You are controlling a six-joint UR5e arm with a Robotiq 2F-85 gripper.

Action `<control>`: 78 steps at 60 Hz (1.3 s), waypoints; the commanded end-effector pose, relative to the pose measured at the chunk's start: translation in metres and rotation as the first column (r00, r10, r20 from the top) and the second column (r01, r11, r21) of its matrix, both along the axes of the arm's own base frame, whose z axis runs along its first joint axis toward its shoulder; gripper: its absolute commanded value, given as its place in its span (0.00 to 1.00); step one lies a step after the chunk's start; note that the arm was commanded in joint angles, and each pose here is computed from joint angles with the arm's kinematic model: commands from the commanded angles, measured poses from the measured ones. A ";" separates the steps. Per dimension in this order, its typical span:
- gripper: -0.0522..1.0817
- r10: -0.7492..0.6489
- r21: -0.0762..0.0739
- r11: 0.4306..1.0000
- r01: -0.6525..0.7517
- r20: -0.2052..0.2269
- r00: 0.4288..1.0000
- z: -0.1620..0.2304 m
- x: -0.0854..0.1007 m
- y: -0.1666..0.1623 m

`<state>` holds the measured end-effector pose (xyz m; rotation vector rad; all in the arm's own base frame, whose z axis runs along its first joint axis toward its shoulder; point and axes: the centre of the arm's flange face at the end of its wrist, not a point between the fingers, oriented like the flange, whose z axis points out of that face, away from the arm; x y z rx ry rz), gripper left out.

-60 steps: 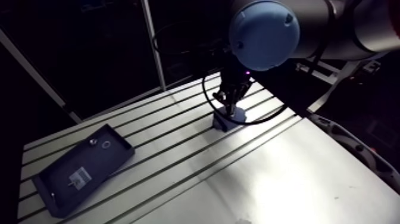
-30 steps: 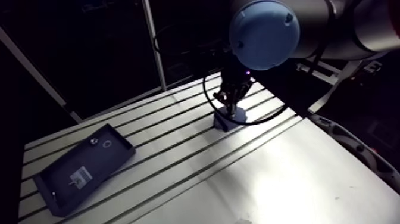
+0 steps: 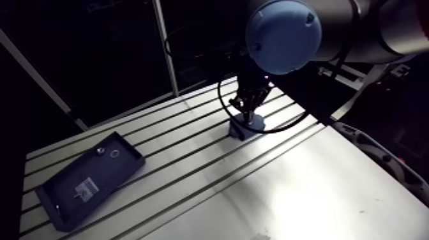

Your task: Pick up the bearing and press it into the housing until flush.

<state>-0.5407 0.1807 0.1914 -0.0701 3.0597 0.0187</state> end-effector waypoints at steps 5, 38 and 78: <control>0.99 0.000 -0.002 1.000 0.000 0.004 1.000 -0.002 0.000 0.000; 0.99 0.000 -0.003 1.000 0.000 0.008 1.000 -0.005 0.000 0.001; 0.99 0.000 -0.003 1.000 0.000 0.011 1.000 -0.008 0.002 0.000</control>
